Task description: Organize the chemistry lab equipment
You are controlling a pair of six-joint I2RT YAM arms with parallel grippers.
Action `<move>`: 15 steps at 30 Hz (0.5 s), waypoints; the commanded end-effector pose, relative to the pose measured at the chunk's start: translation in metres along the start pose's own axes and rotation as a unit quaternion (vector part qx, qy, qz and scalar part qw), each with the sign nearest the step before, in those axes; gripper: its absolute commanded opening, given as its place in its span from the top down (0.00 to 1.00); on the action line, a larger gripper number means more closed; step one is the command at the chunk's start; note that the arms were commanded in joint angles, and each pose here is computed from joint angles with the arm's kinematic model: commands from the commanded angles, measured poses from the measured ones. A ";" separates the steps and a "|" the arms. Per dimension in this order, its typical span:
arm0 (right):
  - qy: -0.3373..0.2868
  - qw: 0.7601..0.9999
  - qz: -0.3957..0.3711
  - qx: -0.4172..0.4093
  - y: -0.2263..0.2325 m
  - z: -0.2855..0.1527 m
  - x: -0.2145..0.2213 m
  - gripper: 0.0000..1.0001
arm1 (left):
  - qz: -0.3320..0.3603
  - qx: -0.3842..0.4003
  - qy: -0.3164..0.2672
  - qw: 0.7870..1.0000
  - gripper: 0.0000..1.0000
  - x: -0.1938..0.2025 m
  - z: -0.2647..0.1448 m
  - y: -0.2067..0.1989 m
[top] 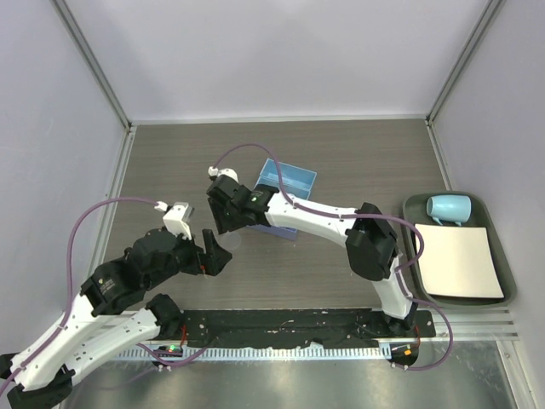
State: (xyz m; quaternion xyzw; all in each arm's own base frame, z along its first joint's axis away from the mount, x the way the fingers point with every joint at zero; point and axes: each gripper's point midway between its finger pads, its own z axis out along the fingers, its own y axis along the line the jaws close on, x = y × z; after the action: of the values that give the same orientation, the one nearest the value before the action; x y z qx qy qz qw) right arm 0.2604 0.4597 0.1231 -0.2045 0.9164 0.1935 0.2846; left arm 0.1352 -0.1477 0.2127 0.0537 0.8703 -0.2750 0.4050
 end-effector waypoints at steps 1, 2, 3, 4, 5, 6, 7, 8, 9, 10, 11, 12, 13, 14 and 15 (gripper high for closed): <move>-0.025 0.999 -0.005 -0.027 0.020 -0.014 -0.017 0.51 | -0.005 0.000 -0.010 1.000 0.02 -0.004 -0.001 -0.001; -0.025 0.999 -0.006 -0.027 0.020 -0.014 -0.016 0.51 | -0.005 0.001 -0.010 1.000 0.02 -0.004 -0.001 -0.001; -0.022 0.999 -0.008 -0.027 0.022 -0.013 -0.013 0.51 | -0.005 0.001 -0.011 1.000 0.02 -0.004 -0.001 -0.001; -0.021 0.999 -0.009 -0.026 0.022 -0.012 -0.012 0.51 | -0.006 0.002 -0.013 1.000 0.02 -0.005 -0.001 -0.001; -0.018 1.000 -0.009 -0.023 0.021 -0.009 -0.010 0.51 | -0.006 0.002 -0.012 1.000 0.01 -0.004 -0.002 -0.001; -0.018 1.000 -0.010 -0.023 0.021 -0.009 -0.009 0.51 | -0.005 0.002 -0.011 1.000 0.01 -0.004 -0.002 -0.001; -0.018 1.000 -0.010 -0.022 0.021 -0.008 -0.009 0.51 | -0.006 0.004 -0.013 1.000 0.01 -0.005 -0.002 -0.002; -0.016 1.000 -0.010 -0.018 0.020 -0.005 -0.008 0.51 | -0.007 0.003 -0.013 1.000 0.01 -0.005 -0.002 -0.002; -0.018 1.000 -0.010 -0.016 0.019 -0.005 -0.009 0.51 | -0.006 0.005 -0.013 1.000 0.01 -0.005 -0.003 -0.002; -0.017 1.000 -0.010 -0.012 0.018 -0.004 -0.008 0.52 | -0.007 0.005 -0.015 1.000 0.01 -0.005 -0.003 -0.002; -0.016 1.000 -0.012 -0.006 0.016 0.000 -0.007 0.52 | -0.007 0.006 -0.016 1.000 0.01 -0.005 -0.004 -0.002; -0.018 1.000 -0.013 -0.004 0.016 0.000 -0.009 0.52 | -0.007 0.007 -0.015 1.000 0.01 -0.005 -0.004 -0.002; -0.015 1.000 -0.014 0.003 0.013 0.001 -0.008 0.53 | -0.007 0.007 -0.015 1.000 0.01 -0.005 -0.004 -0.002; -0.015 1.000 -0.015 0.007 0.012 0.002 -0.009 0.53 | -0.006 0.008 -0.015 1.000 0.01 -0.005 -0.004 -0.002; -0.019 1.000 -0.016 0.016 0.009 0.003 -0.011 0.53 | -0.006 0.007 -0.014 1.000 0.01 -0.004 -0.004 -0.002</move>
State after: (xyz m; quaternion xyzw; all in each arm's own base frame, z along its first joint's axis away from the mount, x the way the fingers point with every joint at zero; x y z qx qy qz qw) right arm 0.2539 0.4666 0.1127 -0.2143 0.9176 0.1843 0.2796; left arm 0.1334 -0.1469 0.2149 0.0548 0.8673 -0.2796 0.4082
